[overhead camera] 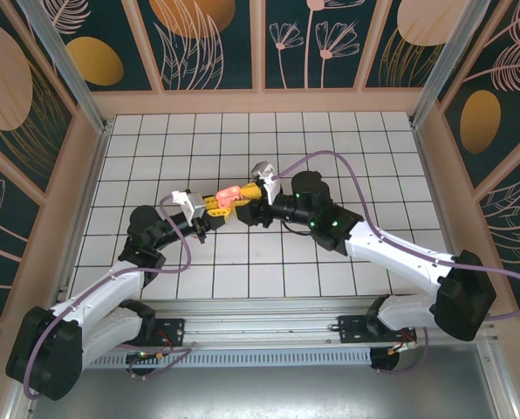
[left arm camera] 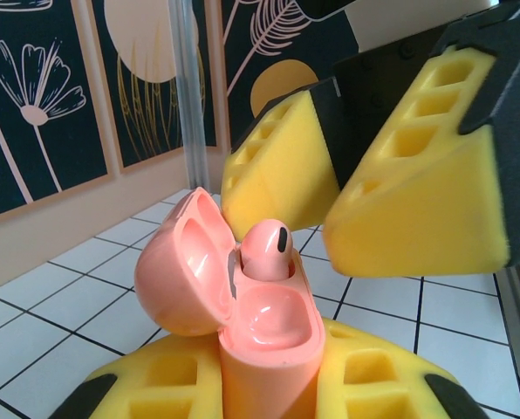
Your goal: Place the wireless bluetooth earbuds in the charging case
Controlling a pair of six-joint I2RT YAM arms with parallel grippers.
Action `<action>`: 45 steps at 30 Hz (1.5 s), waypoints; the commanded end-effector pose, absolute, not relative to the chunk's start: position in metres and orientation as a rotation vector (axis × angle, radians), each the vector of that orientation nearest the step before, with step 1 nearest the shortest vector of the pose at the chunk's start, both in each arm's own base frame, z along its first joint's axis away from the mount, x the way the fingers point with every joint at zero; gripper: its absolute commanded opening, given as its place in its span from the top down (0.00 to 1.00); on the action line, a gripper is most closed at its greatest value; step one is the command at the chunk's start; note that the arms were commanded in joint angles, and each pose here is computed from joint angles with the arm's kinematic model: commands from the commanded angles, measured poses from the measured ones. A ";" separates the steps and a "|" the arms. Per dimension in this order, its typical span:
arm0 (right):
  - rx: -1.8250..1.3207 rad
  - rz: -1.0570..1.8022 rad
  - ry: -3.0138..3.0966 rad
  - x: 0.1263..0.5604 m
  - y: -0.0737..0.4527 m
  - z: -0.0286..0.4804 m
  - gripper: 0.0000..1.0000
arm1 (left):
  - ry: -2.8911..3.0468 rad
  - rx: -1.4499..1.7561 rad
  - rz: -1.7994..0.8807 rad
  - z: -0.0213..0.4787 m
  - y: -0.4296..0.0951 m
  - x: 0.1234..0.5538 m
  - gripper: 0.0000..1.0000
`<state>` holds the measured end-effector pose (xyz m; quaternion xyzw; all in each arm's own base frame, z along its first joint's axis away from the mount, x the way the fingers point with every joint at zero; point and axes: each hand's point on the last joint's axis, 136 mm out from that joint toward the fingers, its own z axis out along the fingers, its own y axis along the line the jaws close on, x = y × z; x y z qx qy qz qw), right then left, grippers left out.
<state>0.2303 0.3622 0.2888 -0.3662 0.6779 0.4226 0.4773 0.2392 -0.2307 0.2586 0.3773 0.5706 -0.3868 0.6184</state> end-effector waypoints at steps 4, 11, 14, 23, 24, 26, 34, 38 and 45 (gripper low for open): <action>-0.833 1.070 1.582 0.225 0.349 0.327 0.42 | 1.144 0.907 -0.872 0.293 -0.231 0.225 0.89; -0.765 1.182 1.577 0.226 0.330 0.338 0.41 | 1.152 0.899 -0.866 0.293 -0.231 0.227 0.89; -0.750 1.207 1.570 0.227 0.325 0.340 0.41 | 1.193 0.854 -0.844 0.291 -0.227 0.235 0.90; -0.706 1.087 1.777 0.244 0.326 0.303 0.44 | 1.391 0.634 -0.750 0.270 -0.206 0.277 0.94; -0.717 1.069 1.815 0.245 0.329 0.295 0.44 | 1.413 0.602 -0.745 0.268 -0.201 0.283 0.94; -0.742 1.020 1.884 0.247 0.336 0.279 0.45 | 1.461 0.486 -0.748 0.265 -0.181 0.299 0.92; -0.804 0.967 2.080 0.255 0.382 0.222 0.46 | 1.570 0.152 -0.712 0.248 -0.114 0.333 0.93; -0.858 0.982 2.115 0.256 0.411 0.193 0.47 | 1.594 -0.008 -0.734 0.238 -0.082 0.340 0.93; -0.971 1.014 2.144 0.259 0.457 0.146 0.47 | 1.617 -0.190 -0.728 0.223 -0.042 0.346 0.93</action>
